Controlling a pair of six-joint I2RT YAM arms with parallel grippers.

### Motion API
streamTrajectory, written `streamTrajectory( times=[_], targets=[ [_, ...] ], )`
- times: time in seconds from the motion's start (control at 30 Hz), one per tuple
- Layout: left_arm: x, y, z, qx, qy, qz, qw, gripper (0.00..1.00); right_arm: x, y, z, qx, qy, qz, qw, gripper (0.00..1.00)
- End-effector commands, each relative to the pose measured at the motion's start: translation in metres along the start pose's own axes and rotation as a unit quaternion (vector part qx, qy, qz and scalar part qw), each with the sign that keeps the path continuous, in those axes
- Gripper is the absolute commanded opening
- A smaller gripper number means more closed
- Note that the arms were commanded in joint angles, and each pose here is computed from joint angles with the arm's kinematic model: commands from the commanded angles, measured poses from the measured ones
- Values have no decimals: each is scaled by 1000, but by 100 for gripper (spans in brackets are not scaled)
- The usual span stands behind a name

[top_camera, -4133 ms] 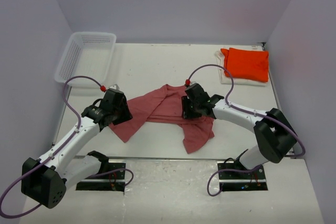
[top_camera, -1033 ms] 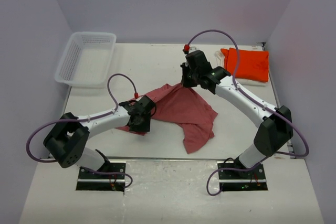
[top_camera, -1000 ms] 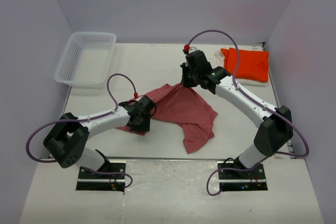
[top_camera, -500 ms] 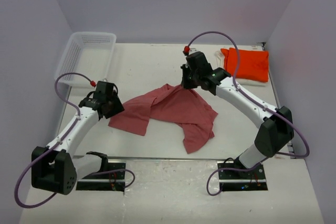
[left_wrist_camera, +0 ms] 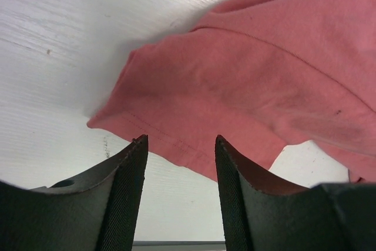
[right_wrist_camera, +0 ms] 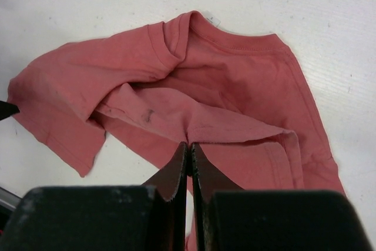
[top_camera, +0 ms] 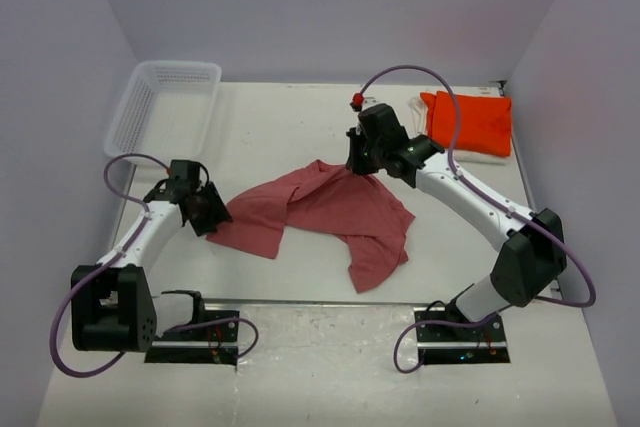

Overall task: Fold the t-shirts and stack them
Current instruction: Flatten out the tshirt

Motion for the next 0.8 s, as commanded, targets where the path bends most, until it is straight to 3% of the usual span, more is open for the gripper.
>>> streamTrajectory(
  times=[0.0, 0.17, 0.33, 0.77],
  targets=[
    [-1, 0, -10, -11, 6, 15, 1000, 50, 8, -11, -11, -26, -6, -30, 999, 0],
    [7, 10, -8, 15, -1, -22, 1000, 50, 10, -15, -16, -32, -8, -35, 999, 0],
    [27, 10, -14, 2, -36, -60, 998, 51, 4, -16, -18, -34, -3, -34, 999, 0],
    [45, 18, -23, 6, -63, -71, 995, 52, 0, -22, -22, -38, 4, -46, 998, 0]
  ],
)
Point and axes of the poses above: each gripper's point midway between its finger pads, its own y axis out along the fingers, its own x axis along the line the jaws close on, z = x × y, the point moved 5 cm from there along -y, back along the fingers, and after that the axes turned 6 degrees about y, right-handed, at the moved point
